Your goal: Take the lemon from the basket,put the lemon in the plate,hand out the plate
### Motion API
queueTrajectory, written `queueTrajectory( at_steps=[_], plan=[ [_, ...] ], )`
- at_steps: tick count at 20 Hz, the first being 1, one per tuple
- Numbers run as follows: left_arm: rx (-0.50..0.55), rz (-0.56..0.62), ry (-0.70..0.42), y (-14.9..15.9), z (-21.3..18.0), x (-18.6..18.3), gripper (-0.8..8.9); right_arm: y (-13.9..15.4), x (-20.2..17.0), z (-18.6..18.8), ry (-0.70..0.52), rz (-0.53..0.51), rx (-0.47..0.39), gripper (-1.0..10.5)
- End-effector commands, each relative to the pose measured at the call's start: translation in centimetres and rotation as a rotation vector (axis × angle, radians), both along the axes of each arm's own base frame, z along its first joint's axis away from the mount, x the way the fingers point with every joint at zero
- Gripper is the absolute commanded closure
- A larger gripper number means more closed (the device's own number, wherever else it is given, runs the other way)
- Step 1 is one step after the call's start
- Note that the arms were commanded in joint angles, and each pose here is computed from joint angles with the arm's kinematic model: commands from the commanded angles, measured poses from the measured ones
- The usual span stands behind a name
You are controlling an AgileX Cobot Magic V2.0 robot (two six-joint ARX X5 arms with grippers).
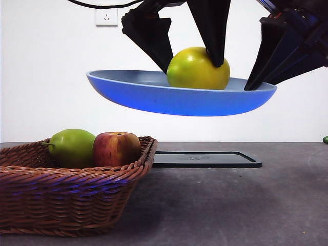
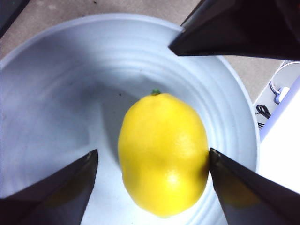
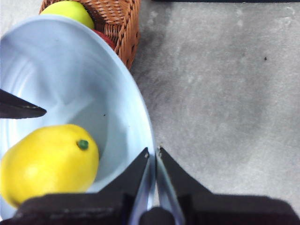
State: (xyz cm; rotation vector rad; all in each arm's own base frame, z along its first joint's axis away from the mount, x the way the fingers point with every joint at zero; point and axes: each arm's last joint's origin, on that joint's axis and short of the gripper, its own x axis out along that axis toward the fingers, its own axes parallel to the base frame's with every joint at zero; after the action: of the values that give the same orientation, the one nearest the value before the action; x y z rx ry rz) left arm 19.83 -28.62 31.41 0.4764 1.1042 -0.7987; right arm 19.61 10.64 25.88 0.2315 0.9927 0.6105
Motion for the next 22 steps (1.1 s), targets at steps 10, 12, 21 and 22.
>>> queueTrajectory(
  at_steps=[10, 12, 21, 22],
  plan=[
    [-0.201, -0.015, -0.135, 4.2, 10.8, -3.8, 4.11, -2.3, 3.2, 0.7, -0.033, -0.126, 0.007, 9.4],
    [-0.22, -0.014, -0.15, 5.8, 12.2, -4.8, 4.11, -2.6, 4.8, 1.2, -0.029, -0.154, 0.0, 9.4],
    [-0.17, 0.092, -0.312, 12.0, 15.3, -8.2, 4.11, -2.8, 16.5, 2.4, 0.008, -0.223, -0.026, 9.4],
    [-0.176, 0.094, -0.317, 12.3, 15.4, -8.4, 4.11, -2.9, 17.9, 2.1, 0.016, -0.234, -0.028, 9.4]
  ],
)
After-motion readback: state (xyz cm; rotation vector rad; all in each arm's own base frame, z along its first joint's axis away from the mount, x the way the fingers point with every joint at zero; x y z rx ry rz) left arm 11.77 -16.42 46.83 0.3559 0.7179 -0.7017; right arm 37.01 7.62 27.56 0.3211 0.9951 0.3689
